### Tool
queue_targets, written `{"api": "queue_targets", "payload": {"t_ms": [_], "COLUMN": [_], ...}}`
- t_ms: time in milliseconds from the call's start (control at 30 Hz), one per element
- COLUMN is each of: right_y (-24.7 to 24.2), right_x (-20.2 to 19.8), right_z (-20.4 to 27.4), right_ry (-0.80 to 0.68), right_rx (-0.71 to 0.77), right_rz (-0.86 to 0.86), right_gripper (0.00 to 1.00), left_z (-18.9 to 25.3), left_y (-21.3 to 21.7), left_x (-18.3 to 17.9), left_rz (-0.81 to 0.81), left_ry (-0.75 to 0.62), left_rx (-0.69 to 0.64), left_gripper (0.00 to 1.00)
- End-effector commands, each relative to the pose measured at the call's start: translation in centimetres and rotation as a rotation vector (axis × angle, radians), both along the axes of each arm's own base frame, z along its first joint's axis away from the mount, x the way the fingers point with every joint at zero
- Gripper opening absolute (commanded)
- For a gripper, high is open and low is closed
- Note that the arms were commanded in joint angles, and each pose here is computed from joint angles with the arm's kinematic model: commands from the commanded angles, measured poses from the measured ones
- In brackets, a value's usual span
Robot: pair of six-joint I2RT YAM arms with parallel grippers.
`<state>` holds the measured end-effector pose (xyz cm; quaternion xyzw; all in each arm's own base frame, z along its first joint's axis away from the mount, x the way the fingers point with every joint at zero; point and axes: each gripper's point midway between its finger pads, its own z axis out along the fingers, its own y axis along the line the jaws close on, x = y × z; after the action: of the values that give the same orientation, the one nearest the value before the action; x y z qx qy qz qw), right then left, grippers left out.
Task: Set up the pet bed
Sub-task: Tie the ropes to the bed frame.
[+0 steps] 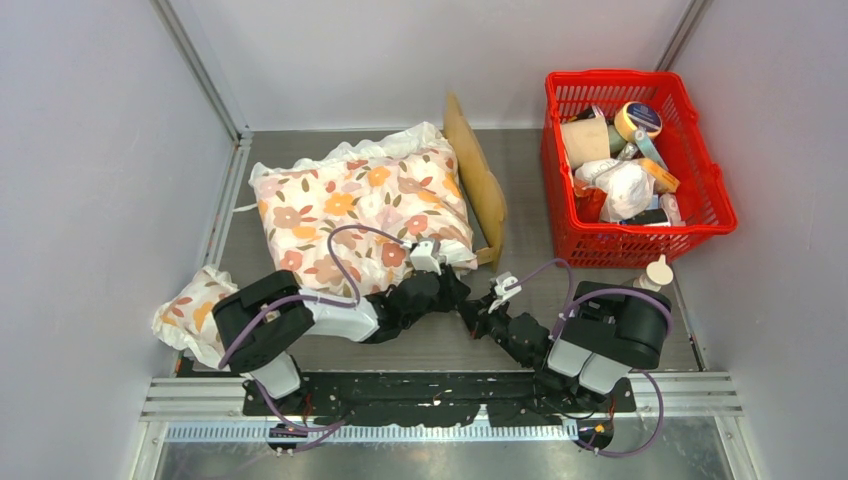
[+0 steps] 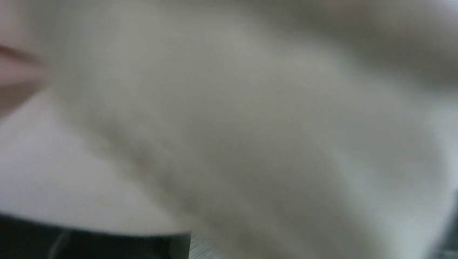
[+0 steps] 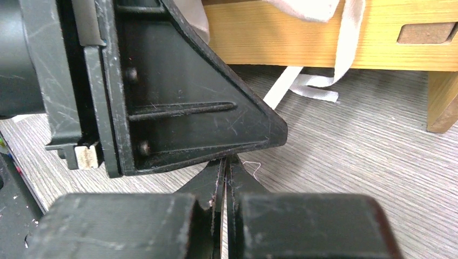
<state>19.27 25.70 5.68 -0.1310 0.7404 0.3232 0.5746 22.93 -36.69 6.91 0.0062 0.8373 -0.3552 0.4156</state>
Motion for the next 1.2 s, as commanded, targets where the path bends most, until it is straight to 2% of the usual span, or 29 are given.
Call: {"api": "queue_targets", "payload": {"t_ms": [0, 33, 100, 133, 200, 233, 267, 300, 333, 367, 433, 600, 800, 933, 1033, 1167], "right_y": [-1.7, -1.7, -1.6, -1.6, -1.5, -1.6, -1.7, -1.7, -1.7, -1.6, -1.0, -0.8, -3.3, -4.0, -4.2, -4.7], "right_x": [-1.5, -1.5, -1.6, -1.6, -1.6, -1.6, -1.5, -1.5, -1.4, -1.4, -1.3, 0.0, 1.1, 1.7, 1.8, 2.3], "right_z": [0.9, 0.9, 0.9, 0.9, 1.0, 1.0, 1.0, 1.3, 1.7, 1.9, 2.3, 2.7, 8.2, 10.4, 9.7, 7.3], "right_ry": [-0.017, -0.017, -0.017, -0.015, -0.011, -0.009, 0.0, 0.0, 0.001, 0.001, 0.008, 0.058, 0.022, -0.018, -0.002, 0.053], "right_rx": [0.05, 0.05, 0.051, 0.053, 0.061, 0.066, 0.075, 0.09, 0.107, 0.116, 0.12, 0.004, -0.021, -0.164, -0.247, -0.22], "right_rz": [0.017, 0.019, 0.023, 0.023, 0.023, 0.019, 0.005, 0.001, -0.005, -0.004, 0.0, -0.067, -0.188, -0.201, -0.206, -0.257], "right_gripper": [0.05, 0.05, 0.05, 0.05, 0.06, 0.1, 0.15, 0.27, 0.32, 0.44, 0.51, 0.54, 0.54, 0.58, 0.58, 0.49], "left_z": [-0.4, -0.4, -0.3, -0.2, 0.1, 0.2, 0.3, 0.1, 0.1, 0.1, 0.2, 0.1, -0.5, -0.5, 0.0, 0.8], "left_y": [-0.1, -0.2, -0.6, -0.8, -0.8, -0.7, -0.4, 0.1, 0.6, 1.0, 2.0, 3.6, 5.7, 6.8, 6.4, 5.5], "left_x": [0.1, 0.1, 0.2, 0.2, 0.2, 0.2, 0.3, 0.3, 0.3, 0.3, 0.2, -0.5, -1.3, -1.3, -1.5, -1.4], "left_rz": [0.006, 0.001, -0.021, -0.032, -0.042, -0.04, -0.028, -0.017, -0.005, -0.003, 0.01, 0.023, 0.049, 0.063, 0.042, 0.027], "left_ry": [0.032, 0.029, 0.02, 0.015, 0.001, -0.01, -0.02, -0.024, -0.029, -0.042, -0.056, -0.061, -0.07, -0.094, -0.1, -0.109], "left_rx": [-0.029, -0.04, -0.066, -0.086, -0.125, -0.138, -0.142, -0.133, -0.123, -0.112, -0.088, -0.075, -0.068, -0.047, -0.059, -0.08], "left_gripper": [0.4, 0.39, 0.31, 0.24, 0.01, 0.0, 0.0, 0.0, 0.0, 0.0, 0.0, 0.0, 0.0, 0.0, 0.0, 0.0]}}
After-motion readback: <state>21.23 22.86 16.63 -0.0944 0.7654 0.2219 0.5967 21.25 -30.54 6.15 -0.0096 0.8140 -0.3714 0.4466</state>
